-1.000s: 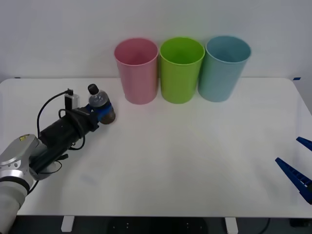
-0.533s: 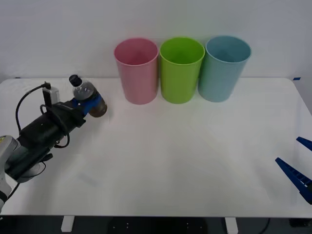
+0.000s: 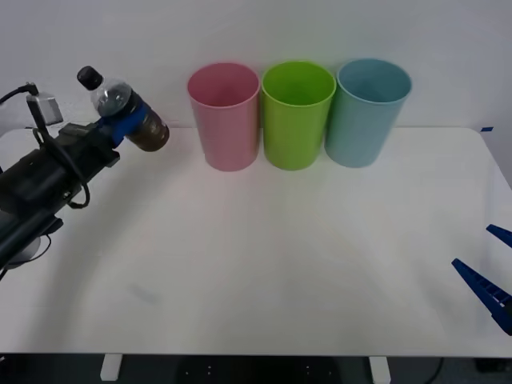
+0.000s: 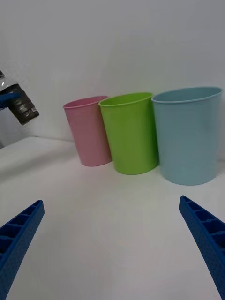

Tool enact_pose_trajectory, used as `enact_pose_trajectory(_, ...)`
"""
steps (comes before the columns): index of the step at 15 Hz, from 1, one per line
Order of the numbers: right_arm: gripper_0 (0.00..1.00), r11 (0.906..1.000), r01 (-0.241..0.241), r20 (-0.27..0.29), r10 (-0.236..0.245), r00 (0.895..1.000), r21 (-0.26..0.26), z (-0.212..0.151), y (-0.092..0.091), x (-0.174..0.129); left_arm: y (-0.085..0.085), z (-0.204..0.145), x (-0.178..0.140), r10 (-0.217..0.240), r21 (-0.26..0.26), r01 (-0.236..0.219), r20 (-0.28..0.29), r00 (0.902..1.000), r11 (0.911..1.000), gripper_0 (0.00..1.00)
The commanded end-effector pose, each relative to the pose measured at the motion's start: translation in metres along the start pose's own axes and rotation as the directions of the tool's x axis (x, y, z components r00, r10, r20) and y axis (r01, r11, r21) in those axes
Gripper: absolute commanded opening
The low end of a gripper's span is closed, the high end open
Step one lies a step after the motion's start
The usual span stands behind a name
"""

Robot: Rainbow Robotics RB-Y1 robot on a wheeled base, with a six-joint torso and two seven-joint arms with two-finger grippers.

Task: Grasp the object on the table and drop it into the matching bin: aluminum can to the light blue bin, PET bottle to the pink bin.

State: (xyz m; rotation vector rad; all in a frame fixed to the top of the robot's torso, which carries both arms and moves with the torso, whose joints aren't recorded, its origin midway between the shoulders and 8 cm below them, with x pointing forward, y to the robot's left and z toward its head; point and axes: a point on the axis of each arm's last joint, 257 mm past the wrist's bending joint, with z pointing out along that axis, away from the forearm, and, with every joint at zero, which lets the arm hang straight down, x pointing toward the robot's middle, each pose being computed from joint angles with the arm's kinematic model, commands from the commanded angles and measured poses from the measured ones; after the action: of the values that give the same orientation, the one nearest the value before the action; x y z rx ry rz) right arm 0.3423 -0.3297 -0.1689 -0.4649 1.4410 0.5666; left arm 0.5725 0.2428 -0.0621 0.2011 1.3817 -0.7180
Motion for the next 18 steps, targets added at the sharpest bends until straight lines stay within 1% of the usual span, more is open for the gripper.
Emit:
enact_pose_trajectory(1,1.0,1.0,0.0,0.0,0.0,1.0,0.0,0.0,0.0,0.0,-0.003,0.012,-0.032,0.011,0.001,-0.011,0.04,0.9991,0.9999,0.0)
enact_pose_trajectory(2,1.0,1.0,0.0,0.0,0.0,1.0,0.0,0.0,0.0,0.0,-0.004,0.016,-0.037,0.015,0.002,-0.016,0.048,0.9987,0.9999,0.0)
enact_pose_trajectory(3,1.0,1.0,0.0,0.0,0.0,1.0,0.0,0.0,0.0,0.0,-0.004,0.025,-0.051,0.036,-0.01,-0.035,0.065,0.9972,0.9993,0.0)
enact_pose_trajectory(5,1.0,1.0,0.0,0.0,0.0,1.0,0.0,0.0,0.0,0.0,-0.008,0.04,-0.061,0.054,-0.019,-0.053,0.077,0.9955,0.9984,0.0)
enact_pose_trajectory(7,1.0,1.0,0.0,0.0,0.0,1.0,0.0,0.0,0.0,0.0,-0.011,0.057,-0.067,0.063,-0.025,-0.061,0.079,0.9949,0.9978,0.0)
enact_pose_trajectory(9,1.0,1.0,0.0,0.0,0.0,1.0,0.0,0.0,0.0,0.0,-0.01,0.076,-0.065,0.073,-0.024,-0.072,0.059,0.9956,0.9971,0.0)
enact_pose_trajectory(11,1.0,1.0,0.0,0.0,0.0,1.0,0.0,0.0,0.0,0.0,-0.013,0.101,-0.062,0.077,-0.011,-0.077,0.031,0.9966,0.997,0.0)
enact_pose_trajectory(15,1.0,1.0,0.0,0.0,0.0,1.0,0.0,0.0,0.0,0.0,-0.021,0.137,-0.052,0.08,0.004,-0.08,-0.018,0.9966,0.9968,0.0)
enact_pose_trajectory(16,1.0,1.0,0.0,0.0,0.0,1.0,0.0,0.0,0.0,0.0,-0.027,0.149,-0.049,0.082,0.011,-0.082,-0.027,0.9963,0.9966,0.0)
enact_pose_trajectory(18,1.0,1.0,0.0,0.0,0.0,1.0,0.0,0.0,0.0,0.0,-0.031,0.164,-0.043,0.088,0.014,-0.087,-0.048,0.995,0.9961,0.0)
